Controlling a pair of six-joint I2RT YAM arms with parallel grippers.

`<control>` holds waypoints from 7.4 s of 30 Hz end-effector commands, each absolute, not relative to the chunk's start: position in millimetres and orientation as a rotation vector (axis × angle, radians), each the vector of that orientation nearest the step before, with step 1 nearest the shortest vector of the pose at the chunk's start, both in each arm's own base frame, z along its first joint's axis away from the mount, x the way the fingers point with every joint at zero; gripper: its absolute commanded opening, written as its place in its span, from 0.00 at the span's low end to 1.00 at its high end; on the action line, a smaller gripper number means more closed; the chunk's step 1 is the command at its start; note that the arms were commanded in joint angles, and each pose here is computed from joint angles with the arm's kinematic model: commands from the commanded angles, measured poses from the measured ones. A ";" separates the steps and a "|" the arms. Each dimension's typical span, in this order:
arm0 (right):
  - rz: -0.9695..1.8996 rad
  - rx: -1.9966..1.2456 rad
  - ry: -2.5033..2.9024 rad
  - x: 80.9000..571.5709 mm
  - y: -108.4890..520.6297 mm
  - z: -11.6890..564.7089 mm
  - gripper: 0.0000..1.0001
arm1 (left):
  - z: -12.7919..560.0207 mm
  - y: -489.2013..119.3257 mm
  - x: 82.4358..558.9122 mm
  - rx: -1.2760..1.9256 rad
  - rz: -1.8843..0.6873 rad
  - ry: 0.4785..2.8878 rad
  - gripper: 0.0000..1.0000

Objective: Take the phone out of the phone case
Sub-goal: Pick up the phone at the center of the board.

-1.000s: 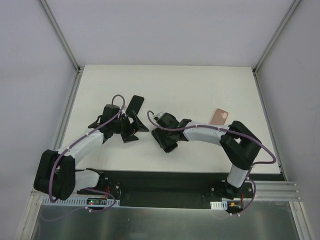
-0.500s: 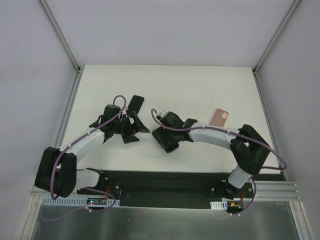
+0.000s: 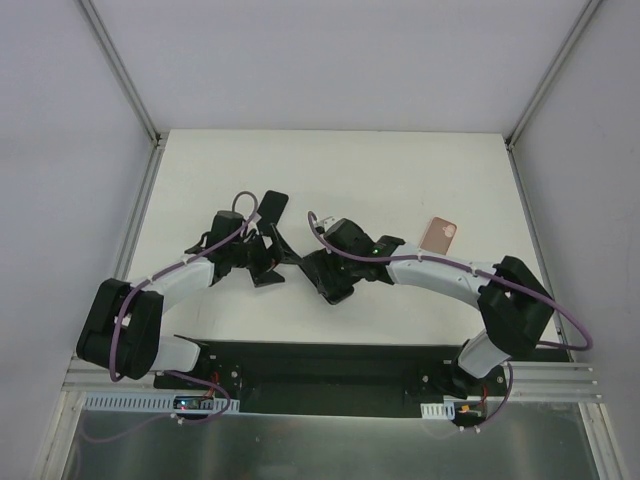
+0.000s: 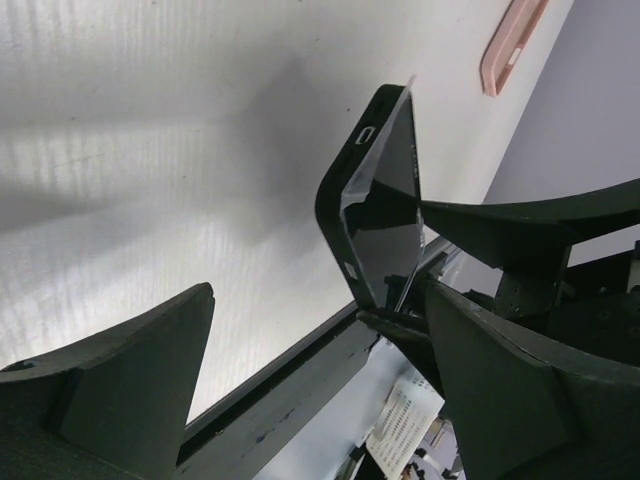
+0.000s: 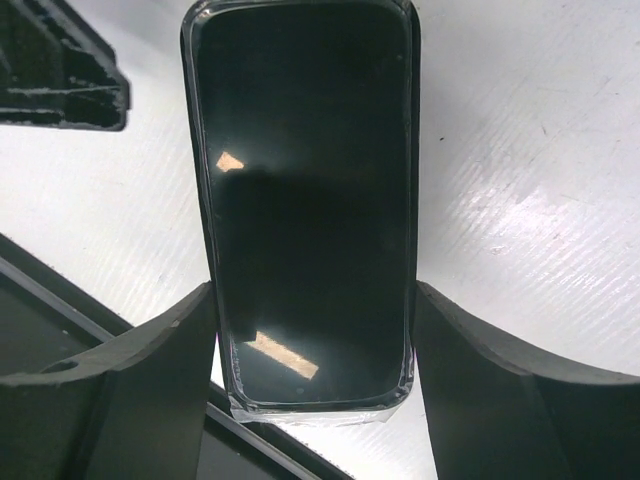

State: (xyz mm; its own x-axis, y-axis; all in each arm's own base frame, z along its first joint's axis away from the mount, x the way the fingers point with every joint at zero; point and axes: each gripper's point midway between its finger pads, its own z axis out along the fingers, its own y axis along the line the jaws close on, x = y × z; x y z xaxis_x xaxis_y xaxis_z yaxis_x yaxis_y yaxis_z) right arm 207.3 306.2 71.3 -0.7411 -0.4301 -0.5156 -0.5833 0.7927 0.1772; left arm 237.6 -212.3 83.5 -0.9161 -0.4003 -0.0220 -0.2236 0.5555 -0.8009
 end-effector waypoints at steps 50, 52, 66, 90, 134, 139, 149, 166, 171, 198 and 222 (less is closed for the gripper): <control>0.724 -0.653 2.334 213.1 329.7 160.0 0.01 | 136.2 -282.1 268.9 -0.225 -1.637 2.410 0.51; 0.719 -0.646 2.334 214.4 327.5 161.0 0.01 | 135.8 -281.6 268.6 -0.226 -1.634 2.408 0.37; 0.685 -0.626 2.381 218.7 315.7 148.7 0.01 | 144.9 -281.7 269.8 -0.213 -1.637 2.381 0.00; 0.671 -0.459 2.323 239.1 245.6 188.1 0.96 | 187.9 -273.6 263.2 -0.019 -1.739 2.260 0.00; 0.404 -0.501 2.450 236.3 228.6 123.9 0.84 | 227.4 -278.4 251.0 0.074 -1.932 2.175 0.00; 0.357 -0.522 2.456 239.1 225.3 119.3 0.82 | 230.1 -277.9 248.5 0.086 -1.942 2.165 0.00; 0.298 -0.578 2.499 235.3 221.8 95.1 0.79 | 245.4 -278.9 242.8 0.146 -2.007 2.134 0.00; 0.385 -0.590 2.443 238.6 234.5 101.2 0.45 | 246.4 -281.6 233.6 0.177 -2.077 2.132 0.00; 0.488 -0.610 2.419 236.2 247.2 107.0 0.44 | 253.3 -284.5 234.3 0.179 -2.121 2.104 0.00; 0.489 -0.476 2.546 235.3 228.6 64.0 0.31 | 277.9 -285.7 239.5 0.140 -2.211 1.994 0.00; 1.364 -0.597 2.290 199.5 302.0 122.8 0.98 | 277.3 -288.3 243.8 0.200 -2.124 2.069 0.00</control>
State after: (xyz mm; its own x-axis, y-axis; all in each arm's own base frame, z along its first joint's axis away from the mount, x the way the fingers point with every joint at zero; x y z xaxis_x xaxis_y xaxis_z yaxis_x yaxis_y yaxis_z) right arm 217.2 294.4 126.1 -0.8081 -0.1018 -0.5802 -0.5388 0.5256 0.6584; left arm 266.7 -281.2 188.0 -0.9868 -0.1613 -0.0147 -0.0059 0.1264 -0.9920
